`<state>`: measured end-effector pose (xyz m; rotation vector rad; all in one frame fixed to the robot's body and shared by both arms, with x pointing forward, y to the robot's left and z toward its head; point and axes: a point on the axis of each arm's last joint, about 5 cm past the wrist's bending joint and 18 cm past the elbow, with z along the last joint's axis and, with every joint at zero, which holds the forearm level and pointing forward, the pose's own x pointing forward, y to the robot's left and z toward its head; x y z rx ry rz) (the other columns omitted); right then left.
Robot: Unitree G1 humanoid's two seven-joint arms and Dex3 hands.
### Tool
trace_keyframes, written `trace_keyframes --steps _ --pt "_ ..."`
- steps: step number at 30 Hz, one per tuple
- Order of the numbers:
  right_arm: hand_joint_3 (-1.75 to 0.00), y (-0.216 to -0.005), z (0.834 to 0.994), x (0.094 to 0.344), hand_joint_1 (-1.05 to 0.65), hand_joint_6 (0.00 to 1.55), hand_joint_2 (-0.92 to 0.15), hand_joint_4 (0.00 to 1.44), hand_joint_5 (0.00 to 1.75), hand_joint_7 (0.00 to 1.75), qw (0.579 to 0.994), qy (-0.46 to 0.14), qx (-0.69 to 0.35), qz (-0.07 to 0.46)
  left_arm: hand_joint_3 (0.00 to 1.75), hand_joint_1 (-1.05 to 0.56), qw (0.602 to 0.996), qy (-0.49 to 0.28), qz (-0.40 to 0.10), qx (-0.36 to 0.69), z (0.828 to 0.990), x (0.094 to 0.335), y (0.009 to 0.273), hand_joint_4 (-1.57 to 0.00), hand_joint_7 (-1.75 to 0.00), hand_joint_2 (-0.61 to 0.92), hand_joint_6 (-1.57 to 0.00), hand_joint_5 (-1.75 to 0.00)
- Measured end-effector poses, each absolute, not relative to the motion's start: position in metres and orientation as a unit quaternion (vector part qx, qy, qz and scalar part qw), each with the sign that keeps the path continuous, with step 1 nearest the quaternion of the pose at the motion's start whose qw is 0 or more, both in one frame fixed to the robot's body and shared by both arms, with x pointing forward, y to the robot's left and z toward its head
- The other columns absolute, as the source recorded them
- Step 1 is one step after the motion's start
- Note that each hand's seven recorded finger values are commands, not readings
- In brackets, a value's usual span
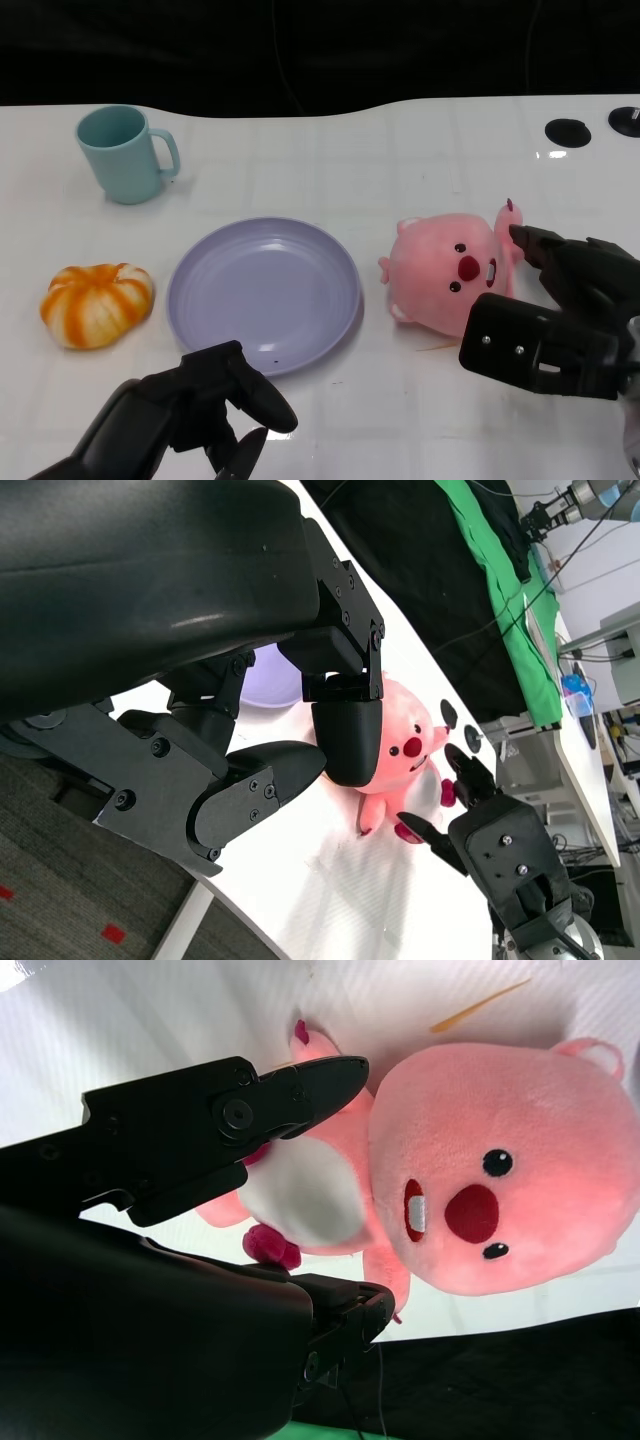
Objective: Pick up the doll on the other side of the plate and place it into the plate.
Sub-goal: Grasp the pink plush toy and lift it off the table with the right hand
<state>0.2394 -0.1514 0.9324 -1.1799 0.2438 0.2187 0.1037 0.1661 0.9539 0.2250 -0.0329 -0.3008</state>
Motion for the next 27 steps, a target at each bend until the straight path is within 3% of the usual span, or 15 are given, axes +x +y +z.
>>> trace_keyframes --steps 5,16,25,27 --pt "-0.07 -0.151 0.932 0.250 -0.69 0.23 -0.92 0.06 0.35 0.08 0.810 0.127 -0.562 0.109 0.95 -0.21 0.982 -0.014 -0.146 0.115 0.954 0.101 0.169 -0.69 -1.39 0.66 -0.64 -1.72" --pt "-0.13 -0.139 0.929 0.283 -0.72 0.38 -0.92 0.11 0.34 0.08 0.760 0.148 -0.609 0.175 0.95 -0.21 0.982 -0.011 -0.143 0.126 0.958 0.089 0.174 -0.69 -1.40 0.66 -0.65 -1.72" --pt "-0.12 -0.124 0.923 0.303 -0.74 0.46 -0.92 0.17 0.34 0.07 0.735 0.148 -0.632 0.198 0.95 -0.23 0.981 -0.011 -0.141 0.134 0.963 0.077 0.175 -0.68 -1.41 0.67 -0.64 -1.71" --pt "-0.09 -0.122 0.920 0.306 -0.70 0.54 -0.92 0.24 0.32 0.06 0.731 0.141 -0.637 0.198 0.95 -0.25 0.981 -0.008 -0.141 0.135 0.963 0.075 0.174 -0.69 -1.41 0.67 -0.64 -1.72"
